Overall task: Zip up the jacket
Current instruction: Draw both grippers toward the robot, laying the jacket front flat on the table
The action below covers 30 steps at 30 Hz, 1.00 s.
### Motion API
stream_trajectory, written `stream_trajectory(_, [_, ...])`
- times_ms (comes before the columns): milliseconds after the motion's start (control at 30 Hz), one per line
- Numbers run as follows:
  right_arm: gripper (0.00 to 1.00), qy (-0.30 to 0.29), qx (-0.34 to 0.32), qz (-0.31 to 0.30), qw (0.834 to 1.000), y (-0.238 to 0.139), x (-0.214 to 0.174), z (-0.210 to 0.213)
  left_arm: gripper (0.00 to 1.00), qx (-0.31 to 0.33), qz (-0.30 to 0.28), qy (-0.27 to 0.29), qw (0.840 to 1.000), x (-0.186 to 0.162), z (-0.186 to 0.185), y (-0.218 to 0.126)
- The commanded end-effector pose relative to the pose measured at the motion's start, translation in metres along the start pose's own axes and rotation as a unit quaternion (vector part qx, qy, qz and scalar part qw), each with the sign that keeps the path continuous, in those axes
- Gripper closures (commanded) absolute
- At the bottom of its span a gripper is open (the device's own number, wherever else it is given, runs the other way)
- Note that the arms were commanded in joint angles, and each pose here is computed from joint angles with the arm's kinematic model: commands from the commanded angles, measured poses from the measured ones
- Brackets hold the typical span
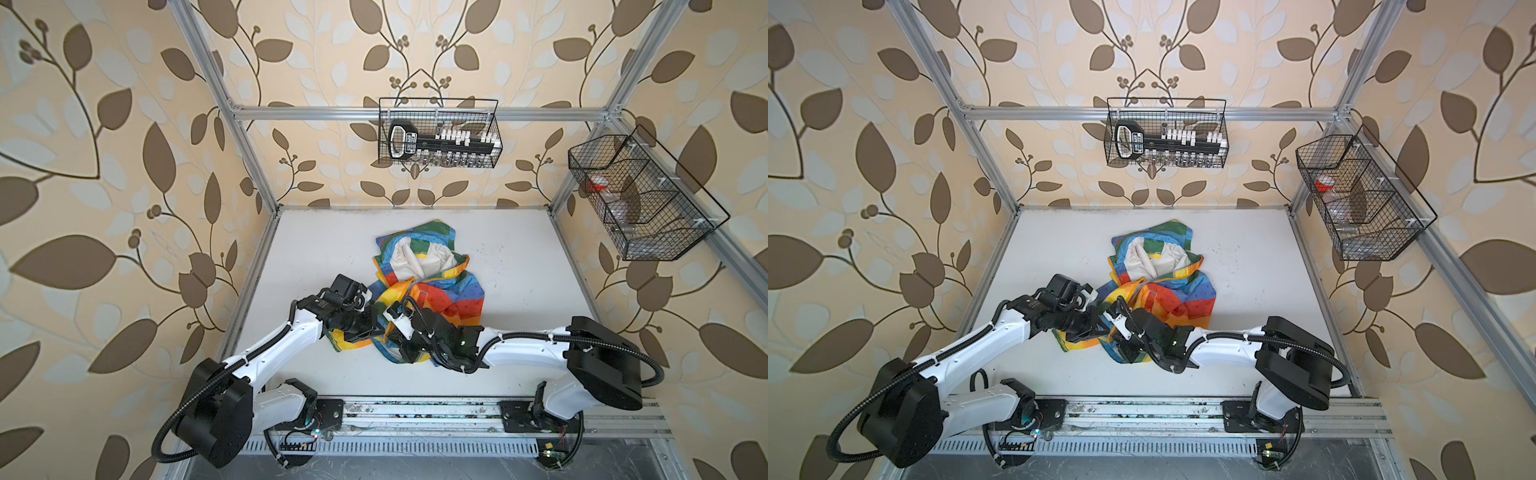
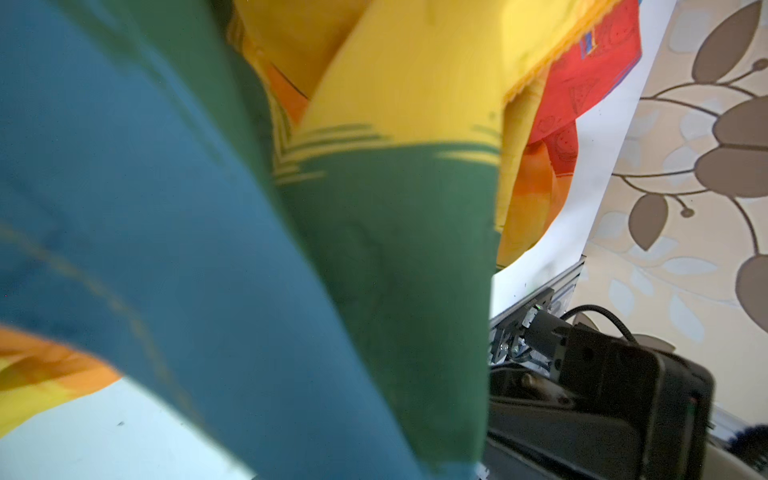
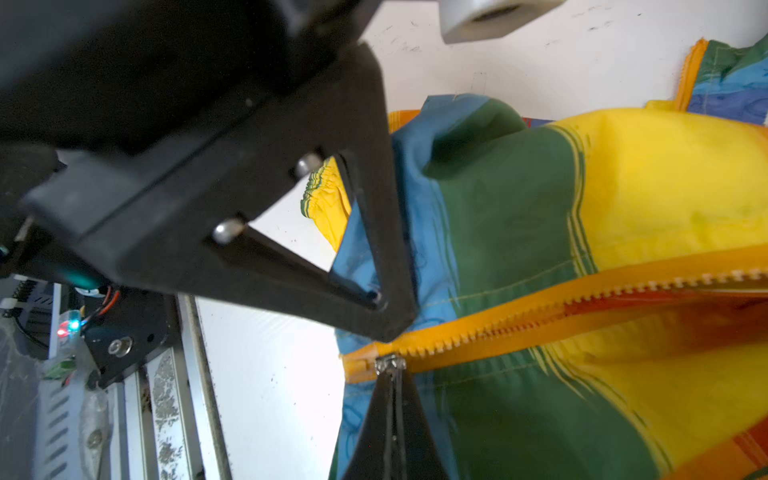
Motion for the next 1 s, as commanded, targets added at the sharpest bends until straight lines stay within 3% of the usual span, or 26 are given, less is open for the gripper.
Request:
stream_trajectory(0, [1.0, 0.006, -0.006, 0.002, 1.0, 0.005, 0.002, 0.0, 0.96, 0.035, -0.025, -0.021, 0.999, -0.001, 0.012, -0.007])
stream_trajectory(267, [1.0, 0.008, -0.016, -0.011, 1.0, 0.005, 0.012, -0.001, 0.99, 0.054, -0.008, -0.034, 0.998, -0.011, 0.025, -0.001])
stream_trajectory(667, [1.0, 0.019, -0.059, -0.01, 0.998, 0.008, 0.019, -0.021, 1.0, 0.034, 0.006, -0.036, 0.999, -0.016, 0.021, 0.004])
stream_trajectory(967, [1.0, -0.024, -0.009, 0.012, 1.0, 0.012, 0.003, 0.016, 0.99, 0.045, -0.013, -0.047, 0.998, -0.006, 0.023, 0.004])
Point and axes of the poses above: each gripper's point midway between its finger pads, its own y axis out along the fingers, its own z axis along the line the jaws close on, x = y × z, the point moved 1 cm from there along -y, back along the fingers, and after that the axes turned 15 degrees about y, right-handed, at the moved point
